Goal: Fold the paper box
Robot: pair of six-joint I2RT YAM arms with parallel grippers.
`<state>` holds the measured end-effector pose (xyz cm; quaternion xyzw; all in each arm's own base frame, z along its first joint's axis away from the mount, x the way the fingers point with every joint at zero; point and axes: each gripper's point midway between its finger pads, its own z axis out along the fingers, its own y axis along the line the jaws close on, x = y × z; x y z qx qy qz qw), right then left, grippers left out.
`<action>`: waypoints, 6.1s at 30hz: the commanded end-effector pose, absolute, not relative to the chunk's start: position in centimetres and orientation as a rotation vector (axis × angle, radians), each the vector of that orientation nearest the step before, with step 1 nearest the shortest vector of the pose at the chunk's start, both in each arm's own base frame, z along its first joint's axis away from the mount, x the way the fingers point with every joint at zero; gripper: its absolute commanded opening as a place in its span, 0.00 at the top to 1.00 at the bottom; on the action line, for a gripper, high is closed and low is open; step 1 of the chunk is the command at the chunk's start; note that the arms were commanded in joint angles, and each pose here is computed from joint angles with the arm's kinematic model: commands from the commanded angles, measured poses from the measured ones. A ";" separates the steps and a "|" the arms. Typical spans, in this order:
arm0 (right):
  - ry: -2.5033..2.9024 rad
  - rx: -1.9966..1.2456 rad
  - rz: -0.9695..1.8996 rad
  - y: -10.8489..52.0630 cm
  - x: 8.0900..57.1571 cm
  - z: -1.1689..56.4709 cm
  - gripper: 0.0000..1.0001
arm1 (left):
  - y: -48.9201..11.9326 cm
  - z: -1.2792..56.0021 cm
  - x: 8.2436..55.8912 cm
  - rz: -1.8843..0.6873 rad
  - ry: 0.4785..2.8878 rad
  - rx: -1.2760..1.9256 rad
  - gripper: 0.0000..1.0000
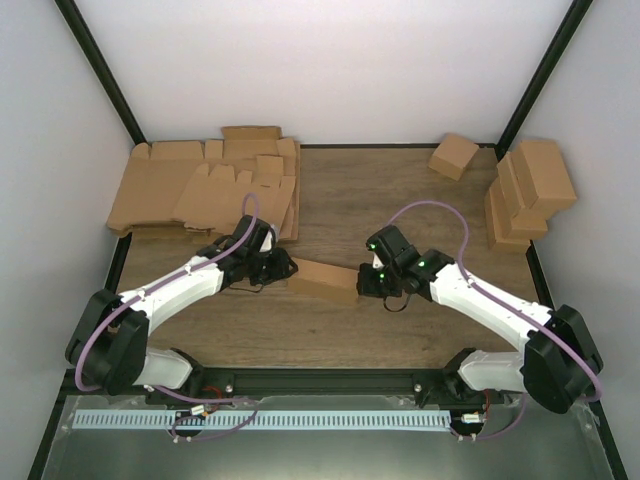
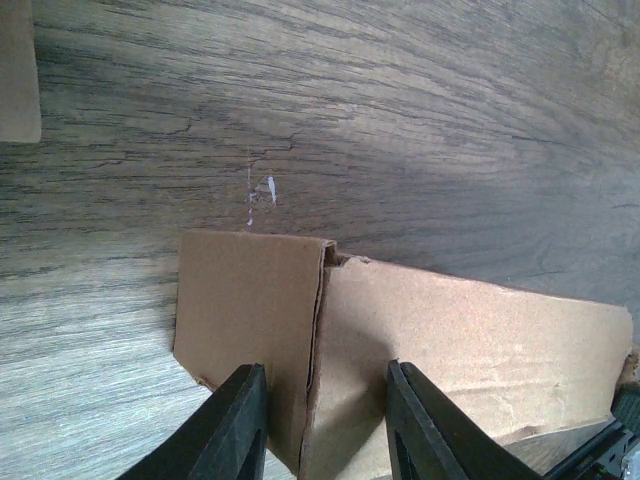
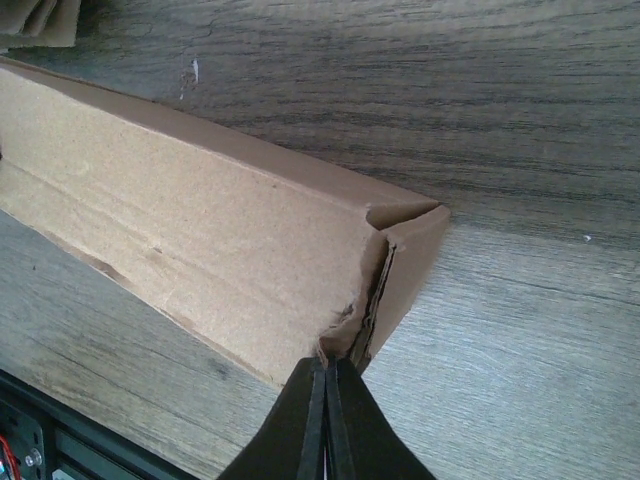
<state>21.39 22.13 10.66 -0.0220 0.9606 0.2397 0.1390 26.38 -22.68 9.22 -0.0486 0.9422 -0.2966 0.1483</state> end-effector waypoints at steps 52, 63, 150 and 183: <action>2.449 0.113 1.637 19.8 22.2 10.8 0.37 | -22.5 9.8 25.2 -1.114 2.681 -0.172 0.57; 2.507 0.126 1.619 19.8 22.2 8.2 0.45 | -22.7 8.2 25.2 -1.177 2.696 -0.209 0.60; 2.671 -0.094 1.300 21.9 17.3 5.5 0.12 | -21.9 5.2 18.6 -1.309 2.701 -0.144 0.56; 2.567 0.063 1.617 22.3 17.5 8.5 0.17 | -18.9 1.3 16.3 -1.064 2.874 -0.210 0.87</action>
